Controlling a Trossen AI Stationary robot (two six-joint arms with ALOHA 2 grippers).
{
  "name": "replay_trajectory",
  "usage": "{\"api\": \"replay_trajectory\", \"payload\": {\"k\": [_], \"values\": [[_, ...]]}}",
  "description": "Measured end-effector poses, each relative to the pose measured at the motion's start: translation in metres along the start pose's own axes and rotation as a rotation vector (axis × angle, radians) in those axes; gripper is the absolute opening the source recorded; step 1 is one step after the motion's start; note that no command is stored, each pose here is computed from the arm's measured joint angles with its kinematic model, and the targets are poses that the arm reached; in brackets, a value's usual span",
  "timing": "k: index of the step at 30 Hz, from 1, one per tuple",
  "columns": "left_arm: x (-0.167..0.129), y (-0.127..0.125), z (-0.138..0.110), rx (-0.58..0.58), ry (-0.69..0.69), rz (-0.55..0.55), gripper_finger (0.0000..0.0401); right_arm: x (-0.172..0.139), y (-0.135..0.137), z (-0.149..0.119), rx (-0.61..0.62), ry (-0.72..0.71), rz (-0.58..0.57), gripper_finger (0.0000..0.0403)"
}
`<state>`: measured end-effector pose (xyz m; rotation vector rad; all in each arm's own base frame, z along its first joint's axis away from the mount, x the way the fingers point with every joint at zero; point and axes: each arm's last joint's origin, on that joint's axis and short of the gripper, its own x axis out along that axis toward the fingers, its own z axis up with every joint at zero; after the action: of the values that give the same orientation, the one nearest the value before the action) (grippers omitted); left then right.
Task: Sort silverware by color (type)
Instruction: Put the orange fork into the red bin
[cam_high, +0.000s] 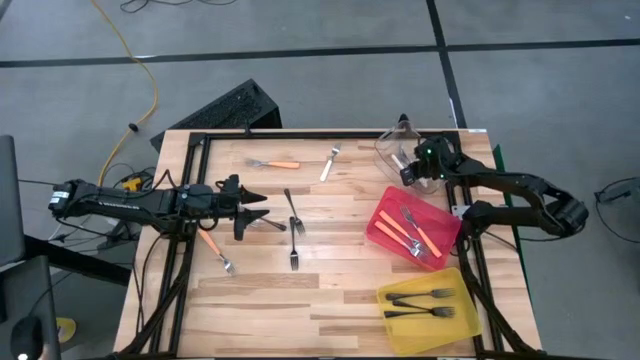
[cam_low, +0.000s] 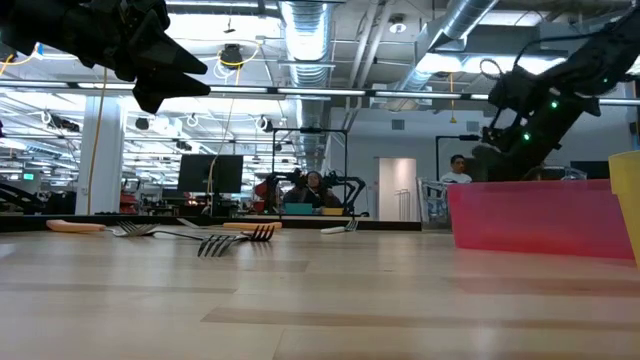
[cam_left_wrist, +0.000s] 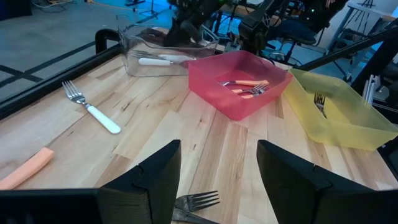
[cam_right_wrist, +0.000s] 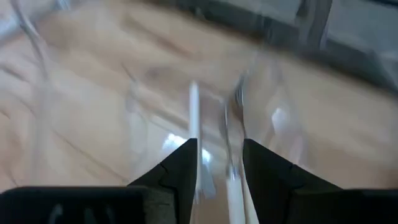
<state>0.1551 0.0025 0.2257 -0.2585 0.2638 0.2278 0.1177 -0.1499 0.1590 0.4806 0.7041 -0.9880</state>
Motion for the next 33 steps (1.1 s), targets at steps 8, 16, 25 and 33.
{"api": "replay_trajectory", "payload": {"k": [8, 16, 25, 33], "values": [[0.0, 0.001, -0.003, -0.006, 0.027, 0.004, 0.0195, -0.022, 0.004, 0.032, -0.017, -0.061, 0.019, 0.0149], [-0.001, 0.004, -0.013, 0.018, 0.133, 0.037, 0.0195, -0.054, 0.013, 0.057, -0.03, -0.12, 0.185, 0.015], [0.002, 0.003, -0.023, 0.117, 0.252, -0.035, 0.0195, -0.085, 0.035, 0.063, -0.108, -0.224, 0.324, 0.015], [0.012, -0.005, -0.035, 0.16, 0.34, -0.05, 0.0195, -0.094, 0.055, 0.056, -0.139, -0.21, 0.427, 0.015]]}}
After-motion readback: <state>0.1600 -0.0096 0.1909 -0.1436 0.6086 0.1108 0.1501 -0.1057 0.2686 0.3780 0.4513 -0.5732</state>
